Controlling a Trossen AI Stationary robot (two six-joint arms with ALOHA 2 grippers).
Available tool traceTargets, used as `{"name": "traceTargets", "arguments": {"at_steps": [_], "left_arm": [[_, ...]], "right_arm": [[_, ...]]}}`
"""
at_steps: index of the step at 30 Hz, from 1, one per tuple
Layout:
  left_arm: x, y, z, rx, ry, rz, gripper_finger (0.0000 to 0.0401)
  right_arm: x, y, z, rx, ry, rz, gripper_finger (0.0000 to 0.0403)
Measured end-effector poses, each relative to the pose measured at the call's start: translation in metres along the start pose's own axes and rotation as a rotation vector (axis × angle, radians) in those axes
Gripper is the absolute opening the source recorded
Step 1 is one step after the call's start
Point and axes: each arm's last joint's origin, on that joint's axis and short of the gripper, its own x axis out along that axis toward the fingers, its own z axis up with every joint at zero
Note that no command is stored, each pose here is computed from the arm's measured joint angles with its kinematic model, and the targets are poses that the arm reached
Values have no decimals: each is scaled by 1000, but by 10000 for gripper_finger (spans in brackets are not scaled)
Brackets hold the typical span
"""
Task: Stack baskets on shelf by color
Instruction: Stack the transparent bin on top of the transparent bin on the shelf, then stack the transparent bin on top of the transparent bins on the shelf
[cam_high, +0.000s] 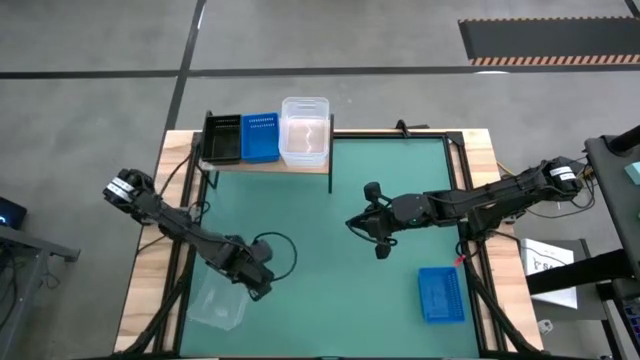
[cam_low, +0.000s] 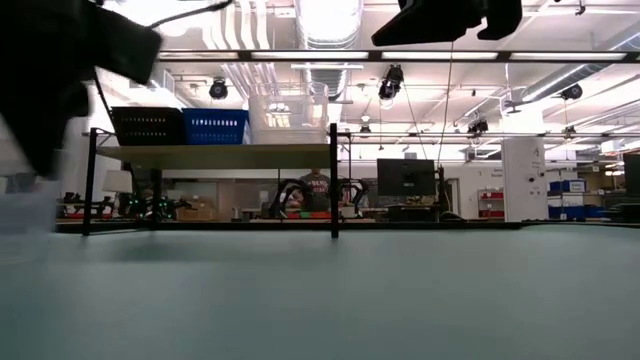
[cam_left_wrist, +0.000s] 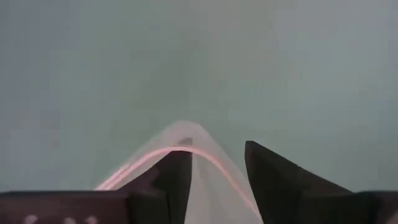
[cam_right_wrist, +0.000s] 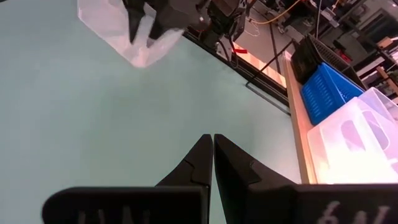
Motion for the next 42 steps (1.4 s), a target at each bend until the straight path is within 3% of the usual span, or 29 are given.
{"name": "traceTargets", "arguments": {"at_steps": [5, 8, 10, 16, 27, 32, 38, 42], "left_arm": [[10, 0, 38, 188, -125, 26, 101], [16, -16, 65, 435, -229, -112, 82], [13, -27, 69, 562, -194, -218, 72], [5, -24, 51, 557, -8, -151, 59], [1, -27, 46, 559, -23, -170, 59], [1, -28, 46, 632, -34, -174, 61], [-2, -31, 42, 756, -33, -186, 109], [-11, -32, 39, 770, -40, -182, 158]], "right_arm": [[0, 0, 1, 9, -8, -4, 9], [0, -1, 1, 45, -12, -6, 9], [0, 0, 1, 81, -9, -4, 9], [0, 1, -1, 137, 15, 7, 9], [1, 2, -3, 162, 26, 12, 9], [1, 2, -3, 169, 28, 12, 9], [1, 2, -3, 179, 29, 12, 9], [1, 2, -3, 180, 29, 13, 9]]}}
